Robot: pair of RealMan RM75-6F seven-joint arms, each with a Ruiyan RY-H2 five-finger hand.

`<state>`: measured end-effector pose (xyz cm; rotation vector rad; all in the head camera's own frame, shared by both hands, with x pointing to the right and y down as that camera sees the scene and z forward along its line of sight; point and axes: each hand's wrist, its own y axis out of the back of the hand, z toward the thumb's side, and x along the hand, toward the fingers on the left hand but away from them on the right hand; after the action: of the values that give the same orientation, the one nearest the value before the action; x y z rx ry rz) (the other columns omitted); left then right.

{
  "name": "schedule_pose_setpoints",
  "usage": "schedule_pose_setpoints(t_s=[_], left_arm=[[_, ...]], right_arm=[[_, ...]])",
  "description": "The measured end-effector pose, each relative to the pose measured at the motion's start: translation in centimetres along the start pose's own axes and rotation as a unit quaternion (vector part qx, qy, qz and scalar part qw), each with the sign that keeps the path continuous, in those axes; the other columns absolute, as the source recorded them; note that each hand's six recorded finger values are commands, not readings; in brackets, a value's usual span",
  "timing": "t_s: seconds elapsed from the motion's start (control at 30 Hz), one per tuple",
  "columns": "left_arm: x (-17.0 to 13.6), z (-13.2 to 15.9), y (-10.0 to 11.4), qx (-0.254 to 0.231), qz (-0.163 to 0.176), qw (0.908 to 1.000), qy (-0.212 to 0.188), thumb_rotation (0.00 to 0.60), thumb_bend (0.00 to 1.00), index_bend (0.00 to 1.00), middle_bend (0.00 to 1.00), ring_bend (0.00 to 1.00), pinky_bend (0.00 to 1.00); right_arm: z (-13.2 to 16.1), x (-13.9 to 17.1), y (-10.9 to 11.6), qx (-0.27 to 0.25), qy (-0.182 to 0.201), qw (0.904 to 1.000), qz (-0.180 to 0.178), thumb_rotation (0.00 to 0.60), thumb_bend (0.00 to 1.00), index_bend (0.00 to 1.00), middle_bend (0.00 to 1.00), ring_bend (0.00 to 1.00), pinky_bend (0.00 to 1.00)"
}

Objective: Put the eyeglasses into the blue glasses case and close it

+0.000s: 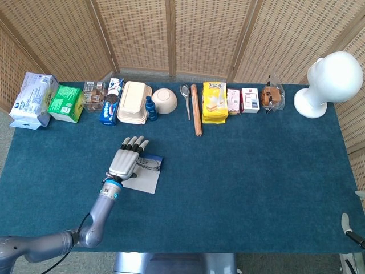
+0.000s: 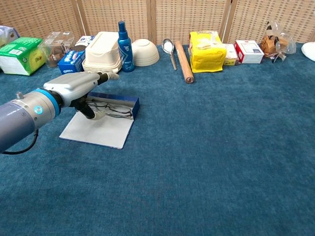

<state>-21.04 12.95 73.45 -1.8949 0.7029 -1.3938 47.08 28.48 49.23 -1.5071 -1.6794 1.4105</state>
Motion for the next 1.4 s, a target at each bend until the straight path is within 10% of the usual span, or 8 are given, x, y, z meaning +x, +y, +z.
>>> schedule_pose_setpoints(t_s=[0.77,1.4], left_arm=[[-1.3,1.4,0.7,-0.022,-0.139,0.9887,-0.052,0.588,0.36,0.01,0.12,0.09,0.16],[-5.6,0.9,0.8,-0.051,-0.176,0.9815,-0.056,0.581,0.36,0.02,0.10,0.01,0.16]], right_arm=[[0.0,0.4,0.2,0.001,0.000,0.9999,-0.012,0.600,0.40,0.05,0.28,0.11,0.18],[0.5,0.6,0.0,-0.008,0.014,0.9998,-0.008,0.600,0.40,0.04,0.28,0.11,0.18]])
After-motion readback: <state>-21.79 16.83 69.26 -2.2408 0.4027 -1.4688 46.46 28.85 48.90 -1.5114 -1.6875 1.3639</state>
